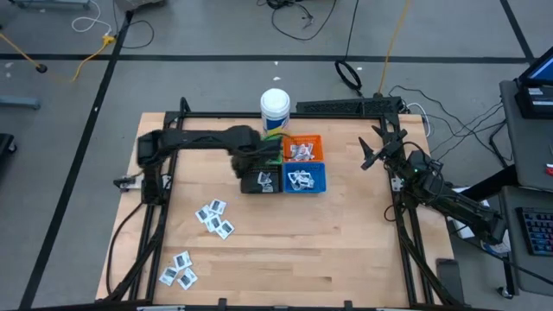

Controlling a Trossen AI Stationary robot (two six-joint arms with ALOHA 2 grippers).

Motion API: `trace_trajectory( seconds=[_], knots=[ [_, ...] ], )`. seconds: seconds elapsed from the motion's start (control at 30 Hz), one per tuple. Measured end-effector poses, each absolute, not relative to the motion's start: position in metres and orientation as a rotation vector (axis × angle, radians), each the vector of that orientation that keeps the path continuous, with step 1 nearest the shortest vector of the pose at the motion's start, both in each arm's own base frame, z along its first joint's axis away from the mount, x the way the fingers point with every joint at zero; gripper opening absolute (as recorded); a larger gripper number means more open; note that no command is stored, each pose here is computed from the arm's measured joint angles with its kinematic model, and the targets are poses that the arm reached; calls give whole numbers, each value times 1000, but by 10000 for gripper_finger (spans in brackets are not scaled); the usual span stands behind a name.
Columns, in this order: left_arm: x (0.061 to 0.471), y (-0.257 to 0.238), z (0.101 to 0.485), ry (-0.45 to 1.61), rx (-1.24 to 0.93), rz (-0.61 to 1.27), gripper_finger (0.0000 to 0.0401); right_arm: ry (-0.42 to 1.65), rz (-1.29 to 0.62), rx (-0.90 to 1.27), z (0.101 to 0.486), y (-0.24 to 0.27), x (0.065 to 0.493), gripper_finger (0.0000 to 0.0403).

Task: Pick & Place First Aid Supplies
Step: Put the black towelette pack into the black basket

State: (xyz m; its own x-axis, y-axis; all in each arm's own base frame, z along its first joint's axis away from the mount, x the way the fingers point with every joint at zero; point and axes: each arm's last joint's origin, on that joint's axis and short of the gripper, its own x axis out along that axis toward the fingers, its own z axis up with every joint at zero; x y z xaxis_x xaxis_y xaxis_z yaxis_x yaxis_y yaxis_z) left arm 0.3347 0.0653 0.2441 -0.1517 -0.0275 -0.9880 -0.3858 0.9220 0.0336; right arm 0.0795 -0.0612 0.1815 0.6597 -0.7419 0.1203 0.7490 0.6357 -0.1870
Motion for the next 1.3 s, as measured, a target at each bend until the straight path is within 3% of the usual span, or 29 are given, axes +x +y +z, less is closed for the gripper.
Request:
trace_trajectory(
  seconds=[0.33, 0.8, 1.07, 1.17, 1.3],
  knots=[
    [390, 71, 259, 1641, -278, 276, 11, -33, -852, -229, 181, -61, 79, 279],
    [418, 69, 199, 1716, -282, 324, 9, -33, -852, -229, 181, -61, 79, 279],
    [425, 70, 192, 1669, -273, 341, 11, -33, -852, -229, 181, -61, 79, 279],
    [425, 70, 192, 1671, -279, 328, 26, -33, -852, -229, 181, -61, 79, 279],
    [425, 69, 192, 1670, -296, 346, 76, -33, -852, -229, 181, -61, 79, 279]
  ],
)
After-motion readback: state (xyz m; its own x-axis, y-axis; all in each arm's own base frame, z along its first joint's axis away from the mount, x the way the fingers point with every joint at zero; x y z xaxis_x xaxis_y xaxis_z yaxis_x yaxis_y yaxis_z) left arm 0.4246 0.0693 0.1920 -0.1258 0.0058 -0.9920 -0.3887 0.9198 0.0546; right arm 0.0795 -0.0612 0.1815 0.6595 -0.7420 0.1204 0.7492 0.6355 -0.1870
